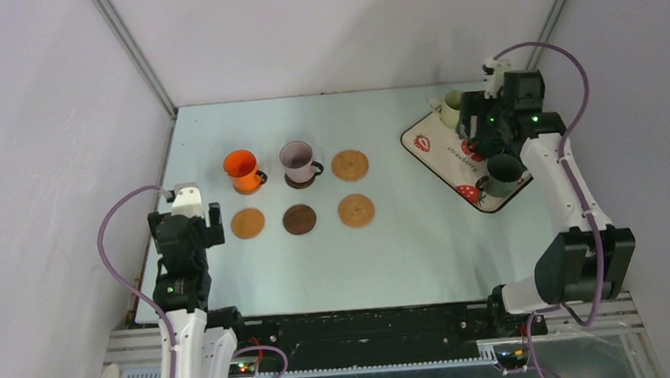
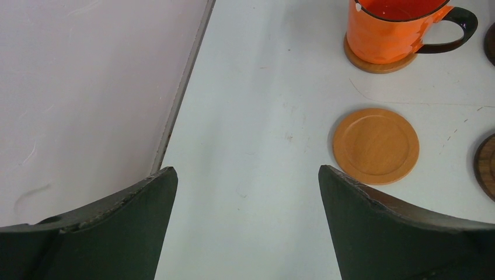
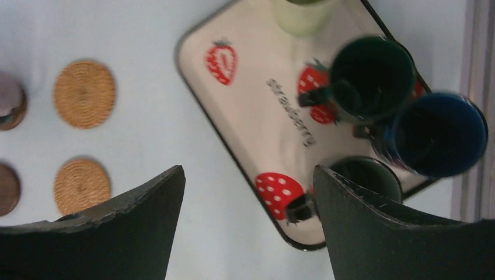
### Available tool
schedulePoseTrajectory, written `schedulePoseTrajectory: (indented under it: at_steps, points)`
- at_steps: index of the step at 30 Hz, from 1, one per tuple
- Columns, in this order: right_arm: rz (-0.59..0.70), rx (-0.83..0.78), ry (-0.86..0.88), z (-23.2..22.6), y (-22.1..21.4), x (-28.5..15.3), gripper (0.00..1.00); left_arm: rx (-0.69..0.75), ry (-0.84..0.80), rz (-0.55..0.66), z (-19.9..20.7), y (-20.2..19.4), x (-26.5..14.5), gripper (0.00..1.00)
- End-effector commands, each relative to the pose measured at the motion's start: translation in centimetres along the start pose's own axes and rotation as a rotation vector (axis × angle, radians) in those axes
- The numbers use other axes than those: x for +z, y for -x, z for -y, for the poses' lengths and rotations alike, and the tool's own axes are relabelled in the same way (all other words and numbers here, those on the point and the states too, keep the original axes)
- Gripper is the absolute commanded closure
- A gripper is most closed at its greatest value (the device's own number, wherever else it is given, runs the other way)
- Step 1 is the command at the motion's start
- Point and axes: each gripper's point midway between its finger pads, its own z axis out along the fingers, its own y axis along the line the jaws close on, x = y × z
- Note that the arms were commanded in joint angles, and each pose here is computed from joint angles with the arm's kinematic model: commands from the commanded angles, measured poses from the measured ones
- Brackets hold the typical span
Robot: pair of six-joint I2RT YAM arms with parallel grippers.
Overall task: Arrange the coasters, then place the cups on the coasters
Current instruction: Pick up the cup from the tray.
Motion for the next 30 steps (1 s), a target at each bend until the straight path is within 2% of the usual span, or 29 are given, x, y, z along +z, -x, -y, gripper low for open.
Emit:
schedulePoseTrajectory:
  at_steps: [1, 9, 11, 14, 18, 21, 30]
  points:
    - [-0.037, 0.129, -0.043, 3.8, -1.3, 0.9, 0.16, 0.014, -0.026, 0.007, 0.3, 0.6, 0.1, 0.02]
    - [-0.164, 0.162, -0.014, 4.9, -3.6, 2.1, 0.19, 0.012, -0.042, 0.016, 0.5, 0.7, 0.0, 0.02]
    - [-0.184, 0.19, -0.054, 5.4, -3.9, 1.9, 0.2, 0.014, -0.057, 0.009, 0.8, 0.6, 0.2, 0.02]
    - [-0.201, 0.225, -0.214, 6.9, -5.8, 1.6, 0.17, 0.013, -0.057, 0.004, 0.8, 0.5, 0.1, 0.02]
    - [-0.093, 0.186, -0.329, 7.4, -6.3, 0.9, 0.07, 0.015, -0.061, 0.019, 0.9, 0.7, -0.1, 0.02]
    - [-0.067, 0.171, -0.364, 7.6, -6.0, 0.9, 0.04, 0.016, -0.064, 0.014, 0.9, 0.6, 0.1, 0.02]
    - [-0.214, 0.14, -0.424, 9.7, -10.1, 4.5, 0.08, 0.016, -0.062, 0.017, 0.9, 0.6, 0.1, 0.02]
